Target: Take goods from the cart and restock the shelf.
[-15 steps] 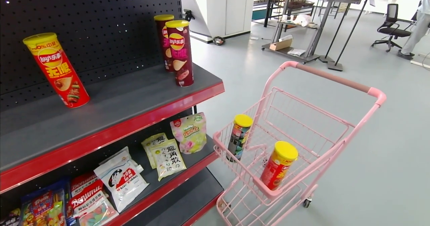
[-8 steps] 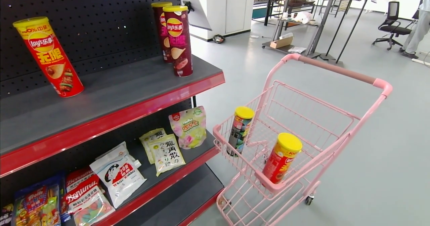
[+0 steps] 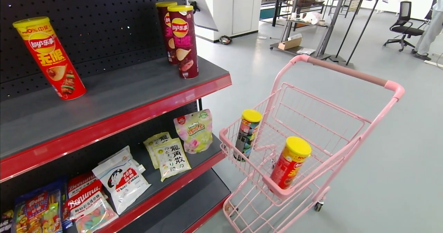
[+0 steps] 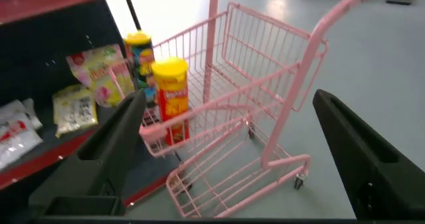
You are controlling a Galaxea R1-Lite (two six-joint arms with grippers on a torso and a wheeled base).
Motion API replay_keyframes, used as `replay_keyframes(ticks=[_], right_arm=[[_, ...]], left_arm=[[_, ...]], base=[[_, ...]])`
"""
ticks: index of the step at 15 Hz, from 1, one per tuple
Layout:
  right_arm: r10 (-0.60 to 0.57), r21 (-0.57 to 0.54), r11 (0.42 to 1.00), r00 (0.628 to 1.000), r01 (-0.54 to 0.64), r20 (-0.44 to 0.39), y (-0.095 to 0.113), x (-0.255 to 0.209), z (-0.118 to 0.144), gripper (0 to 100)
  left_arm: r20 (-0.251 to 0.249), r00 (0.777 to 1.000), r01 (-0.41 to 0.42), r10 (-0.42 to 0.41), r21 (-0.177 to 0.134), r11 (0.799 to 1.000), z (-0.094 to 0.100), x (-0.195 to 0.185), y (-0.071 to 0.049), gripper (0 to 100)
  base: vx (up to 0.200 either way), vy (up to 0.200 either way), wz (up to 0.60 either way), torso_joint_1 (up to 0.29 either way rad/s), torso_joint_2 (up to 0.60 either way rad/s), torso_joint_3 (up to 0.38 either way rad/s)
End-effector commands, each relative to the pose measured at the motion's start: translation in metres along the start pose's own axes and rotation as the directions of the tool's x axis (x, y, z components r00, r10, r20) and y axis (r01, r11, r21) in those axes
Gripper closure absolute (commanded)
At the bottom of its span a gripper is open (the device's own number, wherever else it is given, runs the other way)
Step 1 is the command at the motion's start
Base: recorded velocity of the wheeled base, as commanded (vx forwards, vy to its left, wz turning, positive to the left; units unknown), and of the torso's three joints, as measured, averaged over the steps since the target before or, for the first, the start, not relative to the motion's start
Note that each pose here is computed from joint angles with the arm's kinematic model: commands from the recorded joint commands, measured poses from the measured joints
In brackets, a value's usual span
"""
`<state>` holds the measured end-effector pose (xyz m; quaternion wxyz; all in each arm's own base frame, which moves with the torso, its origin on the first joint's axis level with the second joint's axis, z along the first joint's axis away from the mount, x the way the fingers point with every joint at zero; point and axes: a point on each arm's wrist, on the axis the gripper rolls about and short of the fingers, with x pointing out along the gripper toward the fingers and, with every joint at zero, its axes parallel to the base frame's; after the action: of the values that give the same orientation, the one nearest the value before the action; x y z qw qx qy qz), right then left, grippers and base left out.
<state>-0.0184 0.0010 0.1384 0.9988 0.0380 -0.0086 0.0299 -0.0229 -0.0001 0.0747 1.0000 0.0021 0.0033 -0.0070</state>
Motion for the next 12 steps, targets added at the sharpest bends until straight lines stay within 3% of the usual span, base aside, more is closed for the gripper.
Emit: replay_keyframes(ticks=[1,2,4,5,7,12], right_arm=[[0.107,0.136,0.987,0.982,-0.087,-0.153,0.008,0.113,0.122,0],[0.247,0.170,0.962,0.947,-0.214,-0.207,0.008,0.157,0.107,0],[0.323,0.163,0.944,0.901,-0.286,-0.290,0.007,0.195,0.058,0],[0.383,0.121,0.923,0.858,-0.364,-0.341,0.006,0.213,0.014,0],[0.425,0.120,0.904,0.823,-0.411,-0.376,0.005,0.235,-0.036,0],[0.497,0.165,0.864,0.748,-0.476,-0.441,0.026,0.260,-0.080,0]], left_arm=[[-0.001,1.000,0.000,0.000,0.000,1.000,0.000,0.000,0.000,0],[-0.001,1.000,0.000,0.000,0.000,1.000,0.000,0.000,0.000,0],[-0.001,1.000,0.000,0.000,0.000,1.000,0.000,0.000,0.000,0],[-0.001,1.000,0.000,0.000,0.000,1.000,0.000,0.000,0.000,0],[0.000,1.000,0.000,0.000,0.000,1.000,0.000,0.000,0.000,0],[-0.001,1.000,0.000,0.000,0.000,1.000,0.000,0.000,0.000,0]], base=[[0.000,0.000,0.00,0.000,0.00,0.000],[0.000,0.000,0.00,0.000,0.00,0.000],[0.000,0.000,0.00,0.000,0.00,0.000],[0.000,0.000,0.00,0.000,0.00,0.000],[0.000,0.000,0.00,0.000,0.00,0.000],[0.000,0.000,0.00,0.000,0.00,0.000]])
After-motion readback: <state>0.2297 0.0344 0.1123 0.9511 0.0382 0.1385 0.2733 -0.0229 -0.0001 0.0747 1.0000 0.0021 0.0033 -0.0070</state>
